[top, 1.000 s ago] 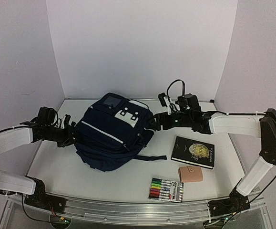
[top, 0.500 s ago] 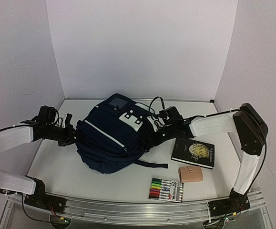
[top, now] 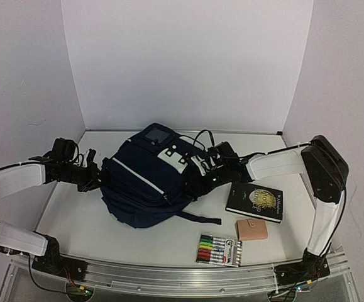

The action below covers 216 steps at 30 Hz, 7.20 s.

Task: Pack the student bag
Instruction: Adjust the student bag at the center of the board.

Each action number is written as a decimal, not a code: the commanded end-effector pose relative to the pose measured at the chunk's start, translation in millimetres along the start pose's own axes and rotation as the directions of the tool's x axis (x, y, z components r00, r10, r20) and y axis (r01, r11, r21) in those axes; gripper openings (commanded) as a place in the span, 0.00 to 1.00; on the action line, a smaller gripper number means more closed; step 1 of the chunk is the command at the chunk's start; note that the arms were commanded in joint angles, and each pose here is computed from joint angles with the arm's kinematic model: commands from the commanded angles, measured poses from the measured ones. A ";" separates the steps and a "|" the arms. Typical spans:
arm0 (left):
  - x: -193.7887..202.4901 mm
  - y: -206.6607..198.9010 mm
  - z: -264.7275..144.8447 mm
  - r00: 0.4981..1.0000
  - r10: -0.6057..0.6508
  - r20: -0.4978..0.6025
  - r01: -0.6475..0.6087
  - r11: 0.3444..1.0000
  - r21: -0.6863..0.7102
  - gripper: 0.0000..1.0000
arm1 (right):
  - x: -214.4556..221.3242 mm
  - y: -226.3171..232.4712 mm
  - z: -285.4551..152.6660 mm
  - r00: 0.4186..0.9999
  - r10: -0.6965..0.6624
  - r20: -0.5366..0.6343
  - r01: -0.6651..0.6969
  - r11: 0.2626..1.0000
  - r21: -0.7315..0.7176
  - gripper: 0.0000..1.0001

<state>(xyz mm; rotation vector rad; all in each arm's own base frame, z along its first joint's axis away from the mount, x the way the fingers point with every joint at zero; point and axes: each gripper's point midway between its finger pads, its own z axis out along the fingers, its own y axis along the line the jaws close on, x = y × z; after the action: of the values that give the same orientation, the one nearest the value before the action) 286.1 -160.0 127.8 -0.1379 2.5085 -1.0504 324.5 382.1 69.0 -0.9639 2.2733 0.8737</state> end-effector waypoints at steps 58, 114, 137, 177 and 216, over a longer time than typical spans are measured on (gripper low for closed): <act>1.8 19.3 -20.0 0.974 -0.175 0.141 0.189 0.977 -0.096 0.00 | -23.4 44.7 -15.5 1.000 -0.031 -0.006 0.031 0.991 0.128 0.00; -95.6 -29.5 -15.4 0.917 0.051 0.396 -0.011 0.995 -0.103 0.00 | -65.2 235.9 11.9 0.925 0.354 0.135 -0.308 0.910 -0.277 0.11; 42.3 -36.1 -21.6 0.978 -0.171 0.121 0.181 0.981 -0.075 0.72 | -38.5 128.2 -29.7 0.975 -0.170 0.141 0.133 0.963 0.235 0.66; 0.3 -18.7 -14.0 0.973 0.141 0.183 -0.071 0.937 -0.343 0.80 | -54.4 88.3 3.2 0.961 -0.216 0.170 0.073 0.797 0.600 0.73; 44.5 -40.3 39.1 0.990 0.027 0.137 0.012 0.961 -0.277 0.19 | -53.4 89.7 12.1 0.966 -0.190 0.174 0.054 0.810 0.585 0.75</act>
<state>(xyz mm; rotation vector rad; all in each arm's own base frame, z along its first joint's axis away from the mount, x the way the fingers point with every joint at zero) 244.5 -214.6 86.9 -0.2960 2.6057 -0.5884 286.6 459.1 122.0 -0.7079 2.0686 0.1788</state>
